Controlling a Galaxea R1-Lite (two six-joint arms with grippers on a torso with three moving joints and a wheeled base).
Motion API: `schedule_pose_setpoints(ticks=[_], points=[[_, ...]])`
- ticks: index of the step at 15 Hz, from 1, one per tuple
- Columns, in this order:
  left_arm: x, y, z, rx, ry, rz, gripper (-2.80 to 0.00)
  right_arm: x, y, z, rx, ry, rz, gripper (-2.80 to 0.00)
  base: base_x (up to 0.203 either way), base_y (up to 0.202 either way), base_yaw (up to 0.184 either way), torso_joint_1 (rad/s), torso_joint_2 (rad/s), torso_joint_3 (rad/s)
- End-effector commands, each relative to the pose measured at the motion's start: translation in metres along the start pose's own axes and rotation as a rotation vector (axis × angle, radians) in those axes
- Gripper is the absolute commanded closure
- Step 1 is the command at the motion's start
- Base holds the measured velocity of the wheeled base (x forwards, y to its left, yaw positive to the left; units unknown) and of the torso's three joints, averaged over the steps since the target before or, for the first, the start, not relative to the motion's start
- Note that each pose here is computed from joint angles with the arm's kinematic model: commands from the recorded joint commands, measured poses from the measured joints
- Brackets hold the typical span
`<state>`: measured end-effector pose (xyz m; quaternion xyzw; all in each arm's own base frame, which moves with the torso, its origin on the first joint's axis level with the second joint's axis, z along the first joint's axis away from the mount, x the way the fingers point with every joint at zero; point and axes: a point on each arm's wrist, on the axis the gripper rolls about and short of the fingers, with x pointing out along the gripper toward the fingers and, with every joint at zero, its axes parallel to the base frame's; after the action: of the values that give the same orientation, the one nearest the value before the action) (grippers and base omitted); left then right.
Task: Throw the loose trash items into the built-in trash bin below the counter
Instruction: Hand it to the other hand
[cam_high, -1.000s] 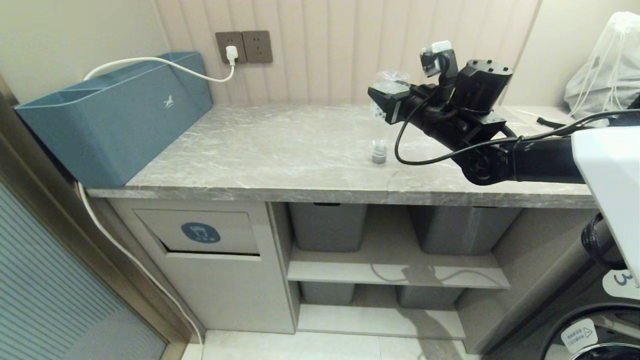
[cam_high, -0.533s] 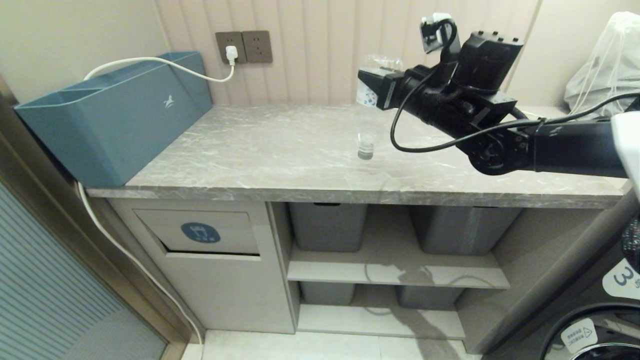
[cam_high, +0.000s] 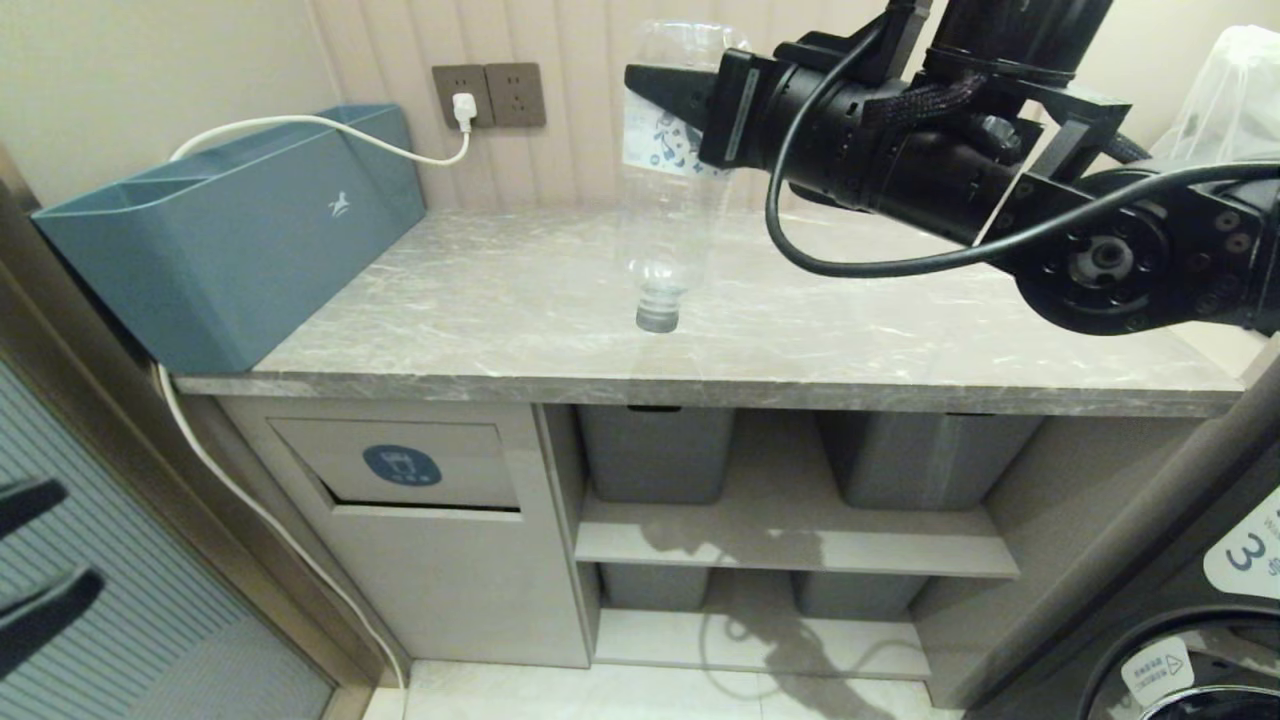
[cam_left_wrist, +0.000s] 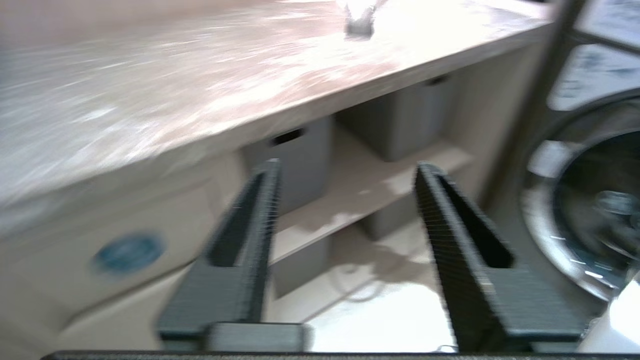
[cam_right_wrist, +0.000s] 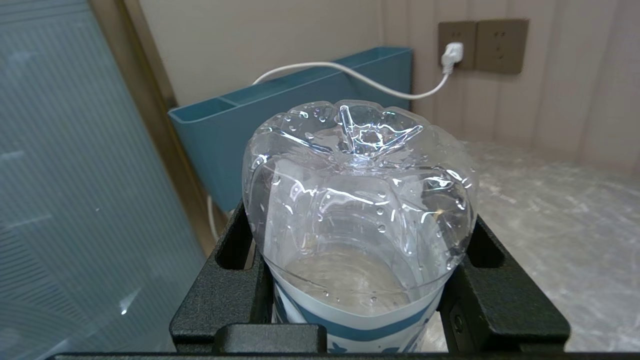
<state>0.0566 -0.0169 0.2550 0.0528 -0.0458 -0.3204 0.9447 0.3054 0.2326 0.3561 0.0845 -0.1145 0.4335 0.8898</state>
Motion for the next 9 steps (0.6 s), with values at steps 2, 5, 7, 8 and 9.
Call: schedule_pose_setpoints(ticks=[2,5,7,8,9], points=[[0.094,0.048,-0.01,-0.09,0.125,-0.119,-2.8,-0.004,0.013,0.005,0.005,-0.006,0.031,0.0,0.0,0.0,0.0,0.0,0.0,0.0],[0.165,0.053,-0.018,-0.076,0.113,-0.288,-2.8,-0.004,0.023,0.003,0.012,0.0,0.057,0.0,0.0,0.0,0.0,0.0,0.0,0.0],[0.198,0.043,-0.019,-0.055,0.096,-0.381,-2.8,-0.004,0.035,0.003,0.022,0.005,0.087,0.0,0.0,0.0,0.0,0.0,0.0,0.0],[0.209,0.039,-0.016,-0.043,0.078,-0.411,-2.8,-0.004,0.038,0.001,0.025,0.01,0.094,0.0,0.0,0.0,0.0,0.0,0.0,0.0],[0.216,0.035,-0.014,-0.035,0.067,-0.43,-2.8,-0.004,0.041,0.0,0.027,0.014,0.1,0.0,0.0,0.0,0.0,0.0,0.0,0.0]])
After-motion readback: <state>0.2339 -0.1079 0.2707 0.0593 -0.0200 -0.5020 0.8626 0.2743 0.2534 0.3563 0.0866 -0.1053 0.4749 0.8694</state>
